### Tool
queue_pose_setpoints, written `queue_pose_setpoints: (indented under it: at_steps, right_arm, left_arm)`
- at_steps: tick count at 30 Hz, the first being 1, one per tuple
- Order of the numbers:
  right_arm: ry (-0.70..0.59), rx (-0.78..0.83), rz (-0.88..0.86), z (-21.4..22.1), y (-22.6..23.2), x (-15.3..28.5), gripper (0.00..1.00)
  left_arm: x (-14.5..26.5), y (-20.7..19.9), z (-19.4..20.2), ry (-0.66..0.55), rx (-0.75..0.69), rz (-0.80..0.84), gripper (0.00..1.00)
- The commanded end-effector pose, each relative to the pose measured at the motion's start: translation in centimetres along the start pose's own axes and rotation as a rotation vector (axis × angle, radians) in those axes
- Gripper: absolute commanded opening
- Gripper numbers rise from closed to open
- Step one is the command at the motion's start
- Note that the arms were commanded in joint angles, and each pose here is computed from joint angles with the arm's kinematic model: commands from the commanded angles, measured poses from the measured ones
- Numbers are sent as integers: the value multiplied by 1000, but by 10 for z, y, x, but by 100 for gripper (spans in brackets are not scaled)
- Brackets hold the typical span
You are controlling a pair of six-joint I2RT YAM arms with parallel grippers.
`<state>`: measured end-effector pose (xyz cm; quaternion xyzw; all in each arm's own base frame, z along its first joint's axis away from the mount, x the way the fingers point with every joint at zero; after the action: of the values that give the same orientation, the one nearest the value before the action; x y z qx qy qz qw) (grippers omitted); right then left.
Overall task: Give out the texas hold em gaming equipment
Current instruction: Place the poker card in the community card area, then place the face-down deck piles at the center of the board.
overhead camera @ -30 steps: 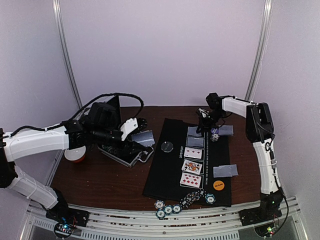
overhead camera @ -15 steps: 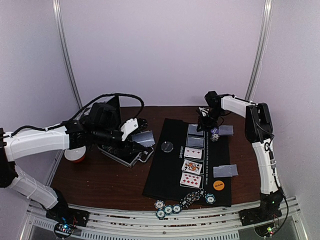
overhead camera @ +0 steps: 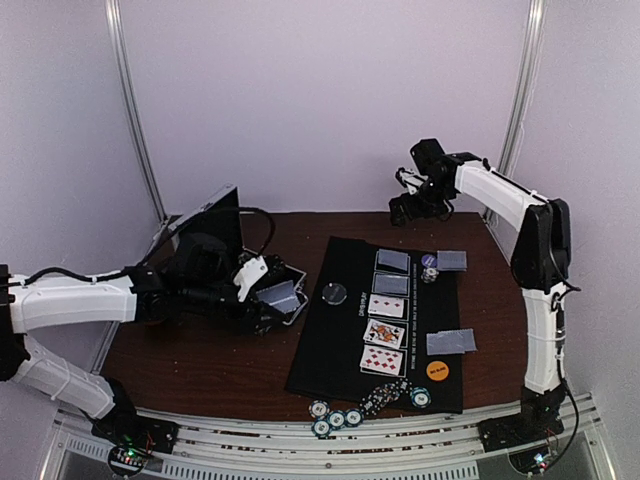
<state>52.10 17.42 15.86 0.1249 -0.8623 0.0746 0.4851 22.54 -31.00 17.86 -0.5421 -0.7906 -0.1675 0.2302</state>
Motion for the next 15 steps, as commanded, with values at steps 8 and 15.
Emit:
queue_pose_setpoints:
  at_steps: [8, 15]
  right_arm:
    - [-181, 164, -12, -5, 75, 104, 100]
    - [-206, 194, -32, 10, 92, 128, 100]
  left_arm:
    - [3, -23, 83, 43, 309, -130, 41]
    - [-6, -35, 129, 113, 349, -132, 41]
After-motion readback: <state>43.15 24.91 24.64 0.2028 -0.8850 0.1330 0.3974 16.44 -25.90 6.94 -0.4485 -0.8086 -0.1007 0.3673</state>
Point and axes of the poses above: each gripper's point midway between its finger pads, its own x axis back along the fingers, its own y axis along the line the jaws close on, z = x × y, the point moved 1 cm from there along x, back along the fingers, and after that the axes turned 3 degrees about -x, right-handed, at the moved point
